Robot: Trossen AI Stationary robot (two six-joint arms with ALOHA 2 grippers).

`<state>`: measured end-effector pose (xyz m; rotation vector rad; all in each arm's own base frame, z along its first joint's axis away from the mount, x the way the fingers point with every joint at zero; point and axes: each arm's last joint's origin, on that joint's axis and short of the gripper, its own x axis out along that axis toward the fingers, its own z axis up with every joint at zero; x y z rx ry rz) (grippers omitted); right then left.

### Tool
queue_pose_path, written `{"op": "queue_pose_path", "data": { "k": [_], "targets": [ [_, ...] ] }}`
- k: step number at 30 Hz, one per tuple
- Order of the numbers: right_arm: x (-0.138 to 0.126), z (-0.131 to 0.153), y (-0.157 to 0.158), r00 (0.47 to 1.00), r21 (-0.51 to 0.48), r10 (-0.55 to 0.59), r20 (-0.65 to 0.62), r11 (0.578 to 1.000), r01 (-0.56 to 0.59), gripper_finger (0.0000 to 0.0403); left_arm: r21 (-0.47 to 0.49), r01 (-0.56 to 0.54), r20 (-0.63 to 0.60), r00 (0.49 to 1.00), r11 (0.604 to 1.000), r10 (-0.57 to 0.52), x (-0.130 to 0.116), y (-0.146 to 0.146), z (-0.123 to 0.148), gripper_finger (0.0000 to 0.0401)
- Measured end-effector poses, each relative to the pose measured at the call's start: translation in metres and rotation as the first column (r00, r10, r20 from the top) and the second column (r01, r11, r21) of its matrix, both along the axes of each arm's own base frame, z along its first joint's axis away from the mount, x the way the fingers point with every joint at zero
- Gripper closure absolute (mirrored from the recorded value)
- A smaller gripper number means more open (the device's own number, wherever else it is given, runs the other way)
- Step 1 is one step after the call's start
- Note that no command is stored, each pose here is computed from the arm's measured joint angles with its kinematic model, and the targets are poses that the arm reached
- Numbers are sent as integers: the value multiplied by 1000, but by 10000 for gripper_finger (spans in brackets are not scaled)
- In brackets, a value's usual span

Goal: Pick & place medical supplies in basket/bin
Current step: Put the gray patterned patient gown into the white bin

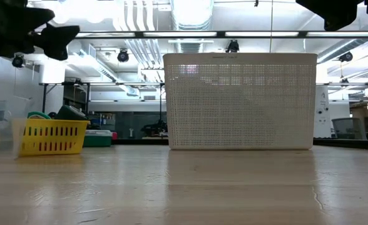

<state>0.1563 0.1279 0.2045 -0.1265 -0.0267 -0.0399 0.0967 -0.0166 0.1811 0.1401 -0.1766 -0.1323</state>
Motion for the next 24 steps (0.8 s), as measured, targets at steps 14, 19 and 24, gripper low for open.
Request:
{"op": "queue_pose_path", "data": {
  "k": [14,19,24],
  "targets": [
    [0,0,0,1000,0,0,0,1000,0,76,191,-102,-141,981,976,130,2,3,-16,91],
    [0,0,0,1000,-4,0,-2,1000,0,76,221,-99,-149,980,970,134,3,3,-17,91],
    [0,0,0,1000,-5,0,-2,1000,0,76,279,-99,-138,980,955,142,3,3,-17,91]
  ]
}}
